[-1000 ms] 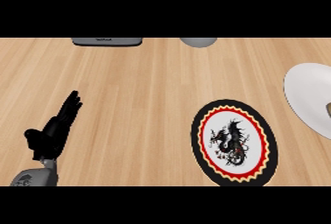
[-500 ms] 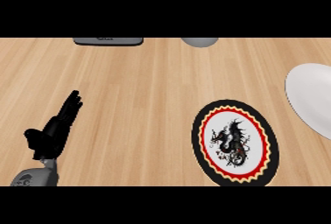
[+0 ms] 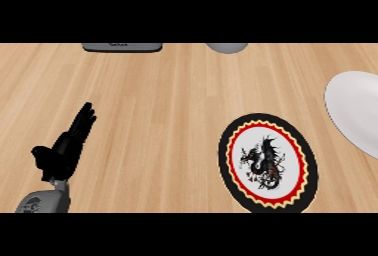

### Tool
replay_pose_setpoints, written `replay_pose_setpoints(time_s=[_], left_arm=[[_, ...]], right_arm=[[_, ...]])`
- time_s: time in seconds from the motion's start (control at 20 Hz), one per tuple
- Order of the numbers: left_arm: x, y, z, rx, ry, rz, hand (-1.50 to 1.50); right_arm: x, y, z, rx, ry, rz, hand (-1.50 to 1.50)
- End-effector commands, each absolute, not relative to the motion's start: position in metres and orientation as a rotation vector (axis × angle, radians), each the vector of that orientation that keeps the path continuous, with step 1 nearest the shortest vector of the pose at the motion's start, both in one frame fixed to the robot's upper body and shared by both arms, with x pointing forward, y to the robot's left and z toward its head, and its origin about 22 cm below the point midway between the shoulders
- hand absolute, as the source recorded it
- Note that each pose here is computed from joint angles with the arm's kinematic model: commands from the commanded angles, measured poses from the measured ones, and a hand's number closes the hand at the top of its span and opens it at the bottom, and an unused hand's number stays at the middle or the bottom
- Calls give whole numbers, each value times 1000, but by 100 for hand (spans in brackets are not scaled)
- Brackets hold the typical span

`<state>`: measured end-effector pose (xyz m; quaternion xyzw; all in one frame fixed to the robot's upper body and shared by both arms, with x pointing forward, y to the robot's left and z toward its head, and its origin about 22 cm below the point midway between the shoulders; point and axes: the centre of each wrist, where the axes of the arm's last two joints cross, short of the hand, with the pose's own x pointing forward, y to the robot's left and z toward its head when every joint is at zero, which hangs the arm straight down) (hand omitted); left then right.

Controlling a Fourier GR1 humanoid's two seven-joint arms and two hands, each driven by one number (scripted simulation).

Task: Pick the can from the plate and place it in the plate

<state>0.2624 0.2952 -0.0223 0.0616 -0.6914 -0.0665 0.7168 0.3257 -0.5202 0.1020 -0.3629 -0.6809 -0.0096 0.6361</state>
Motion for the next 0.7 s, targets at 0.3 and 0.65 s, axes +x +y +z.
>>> replay_pose_setpoints(time_s=[0.3, 0.65], left_arm=[[250, 295, -22, 124, -1529, -157, 0], [261, 286, -12, 142, -1557, -151, 0]], right_arm=[[226, -596, 96, -663, -1675, -288, -150], [173, -618, 88, -640, -1701, -208, -150]])
